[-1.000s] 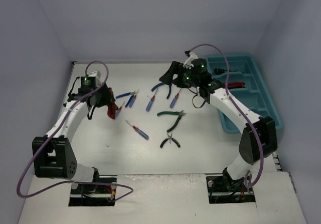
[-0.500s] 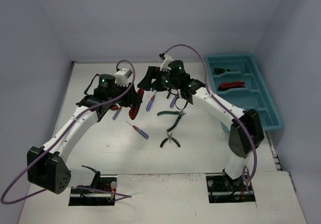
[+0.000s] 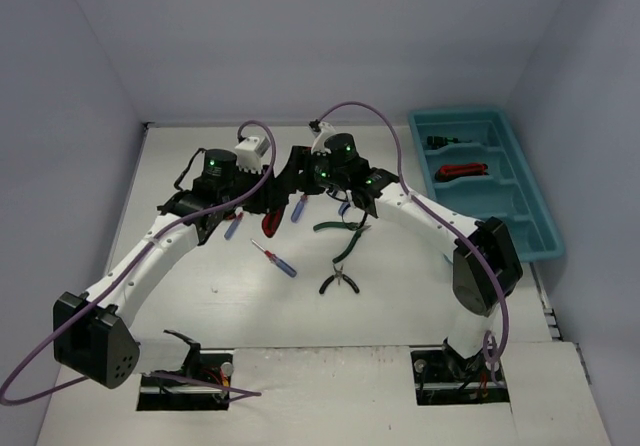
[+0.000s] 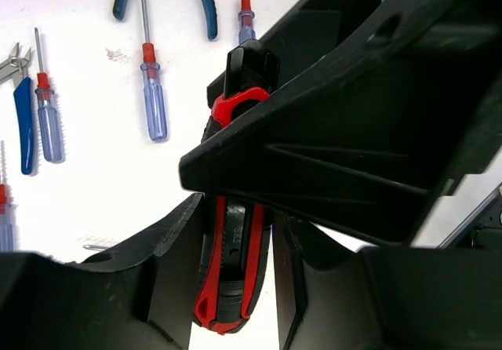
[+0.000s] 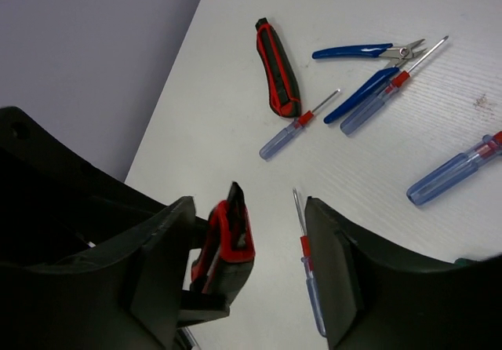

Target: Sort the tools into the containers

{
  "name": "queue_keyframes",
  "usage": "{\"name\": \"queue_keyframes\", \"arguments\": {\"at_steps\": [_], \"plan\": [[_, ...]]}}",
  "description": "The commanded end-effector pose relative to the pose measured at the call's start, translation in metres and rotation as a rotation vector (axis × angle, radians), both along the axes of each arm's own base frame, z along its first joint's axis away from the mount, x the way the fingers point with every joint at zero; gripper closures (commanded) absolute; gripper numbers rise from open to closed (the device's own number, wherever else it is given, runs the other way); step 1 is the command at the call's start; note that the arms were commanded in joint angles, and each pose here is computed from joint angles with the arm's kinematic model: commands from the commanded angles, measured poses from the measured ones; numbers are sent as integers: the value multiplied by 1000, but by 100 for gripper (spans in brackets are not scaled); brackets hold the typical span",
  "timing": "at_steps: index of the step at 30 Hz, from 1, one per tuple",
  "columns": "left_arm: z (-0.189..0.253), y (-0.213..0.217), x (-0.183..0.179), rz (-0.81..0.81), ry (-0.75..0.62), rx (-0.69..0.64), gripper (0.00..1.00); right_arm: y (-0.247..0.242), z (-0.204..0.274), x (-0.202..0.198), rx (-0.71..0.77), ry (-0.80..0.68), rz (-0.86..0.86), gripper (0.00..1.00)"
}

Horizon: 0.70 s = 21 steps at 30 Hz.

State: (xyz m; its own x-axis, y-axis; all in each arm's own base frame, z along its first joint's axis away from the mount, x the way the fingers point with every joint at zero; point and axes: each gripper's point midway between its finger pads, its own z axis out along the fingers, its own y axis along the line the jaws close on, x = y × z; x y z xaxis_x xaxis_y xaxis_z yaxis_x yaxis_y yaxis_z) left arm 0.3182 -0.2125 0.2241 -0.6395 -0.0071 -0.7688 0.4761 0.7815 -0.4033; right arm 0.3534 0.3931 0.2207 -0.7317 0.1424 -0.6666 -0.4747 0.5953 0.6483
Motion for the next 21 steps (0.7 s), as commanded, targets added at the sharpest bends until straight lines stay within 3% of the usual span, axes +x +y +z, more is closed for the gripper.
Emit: {"name": "queue_keyframes", "arguments": {"at_steps": [1, 5, 9, 10, 11, 16, 18, 21], "plan": [[75, -8, 18, 20, -213, -108, 87, 1, 33, -8, 65, -79, 6, 50], [74, -8, 19, 22, -210, -112, 87, -1, 35, -8, 63, -88, -4, 68], [70, -10, 19, 14, -198, -107, 86, -7, 40, 0, 61, -107, -36, 97], [68, -10, 19, 17, -192, -101, 84, -10, 42, 3, 62, -110, -44, 99], [66, -9, 20, 20, -187, -95, 80, -12, 43, 6, 62, -113, -51, 100], [48, -2, 22, 51, -141, -47, 37, -49, 53, 39, 69, -134, -147, 100], [40, 1, 24, 74, -120, -27, 27, -79, 60, 61, 74, -147, -222, 100], [29, 11, 25, 130, -91, 7, 20, -157, 72, 106, 74, -174, -394, 100]]}}
